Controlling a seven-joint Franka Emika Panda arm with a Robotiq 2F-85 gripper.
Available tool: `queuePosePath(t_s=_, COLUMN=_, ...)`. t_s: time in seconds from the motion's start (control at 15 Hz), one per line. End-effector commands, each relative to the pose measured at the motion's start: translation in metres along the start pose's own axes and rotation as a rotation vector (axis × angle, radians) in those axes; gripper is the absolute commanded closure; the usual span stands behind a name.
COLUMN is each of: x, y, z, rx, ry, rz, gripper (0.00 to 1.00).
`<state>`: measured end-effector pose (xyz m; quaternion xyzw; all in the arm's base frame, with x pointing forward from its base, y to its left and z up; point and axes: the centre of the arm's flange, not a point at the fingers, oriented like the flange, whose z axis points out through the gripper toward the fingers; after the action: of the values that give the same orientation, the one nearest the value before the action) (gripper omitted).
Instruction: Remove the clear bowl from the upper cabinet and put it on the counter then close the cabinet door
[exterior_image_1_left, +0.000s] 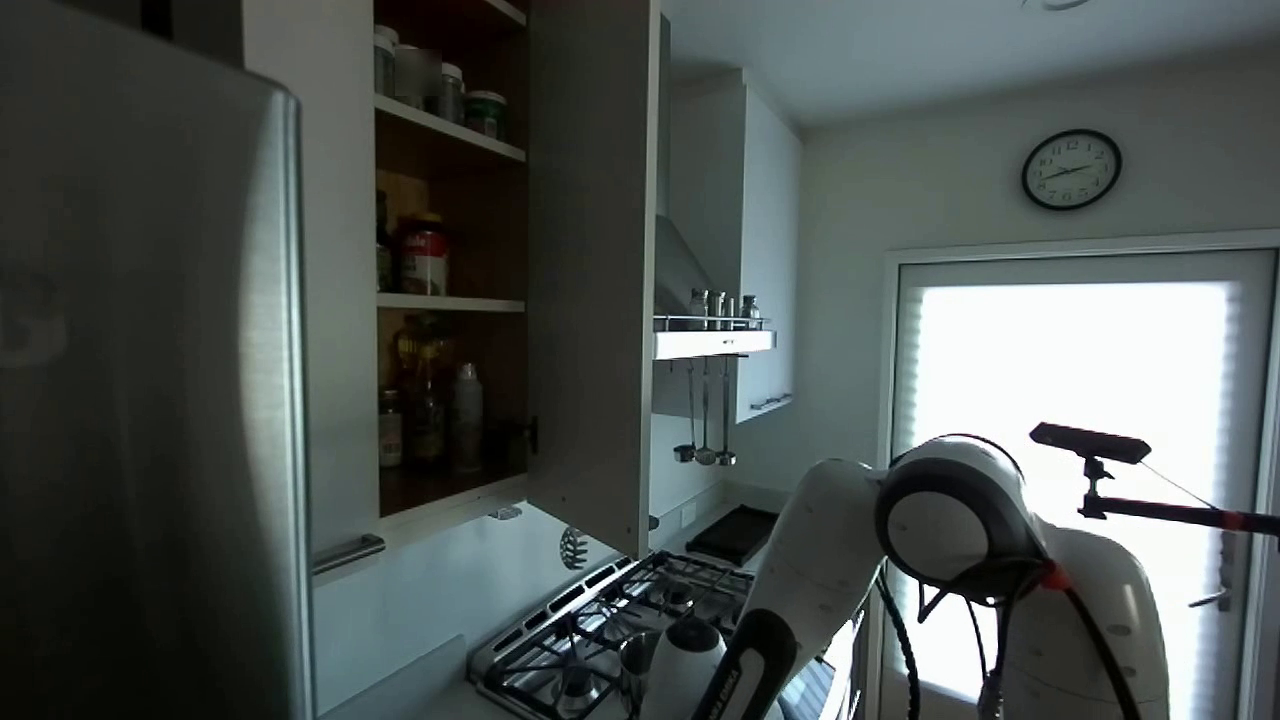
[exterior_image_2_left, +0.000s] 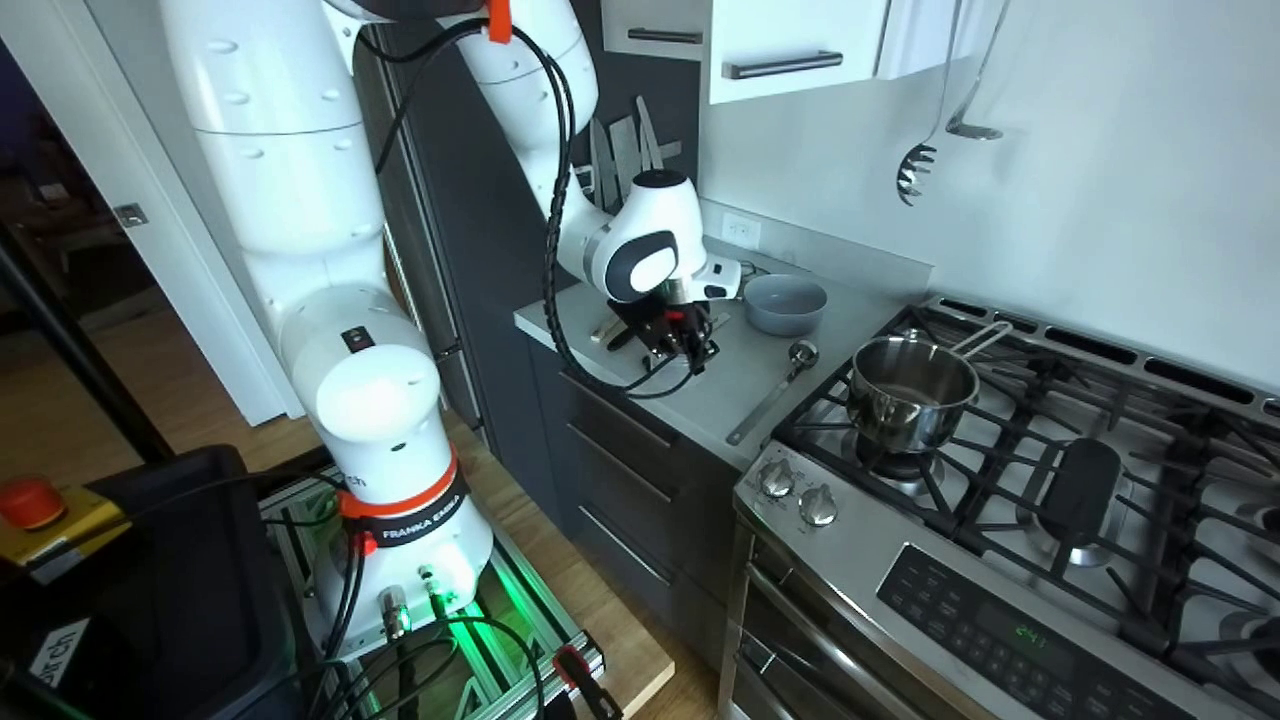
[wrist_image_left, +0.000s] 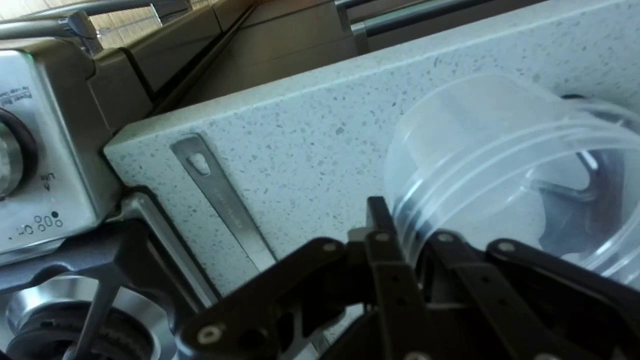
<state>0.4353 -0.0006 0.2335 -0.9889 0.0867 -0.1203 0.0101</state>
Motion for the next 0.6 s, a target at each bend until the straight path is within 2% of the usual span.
queuePosePath(t_s=0.0, x=0.013, y=0.002, z=0.023, rx=0.025, ry=0.012, rz=0.054, gripper=0.98)
queuePosePath(t_s=0.2, x=0.020, y=0.001, z=0.030, rx=0.035, ry=0.020, rz=0.089, gripper=0.98)
queuePosePath(t_s=0.27, x=0.021, y=0.000, z=0.032, rx=0.036, ry=0.020, rz=0.096, gripper=0.69)
queuePosePath(t_s=0.33, x=0.023, y=0.000, z=0.033, rx=0.046, ry=0.017, rz=0.099, gripper=0.64)
queuePosePath(t_s=0.53, x=0.025, y=-0.001, z=0.029, rx=0.044, ry=0.026, rz=0.111, gripper=0.42)
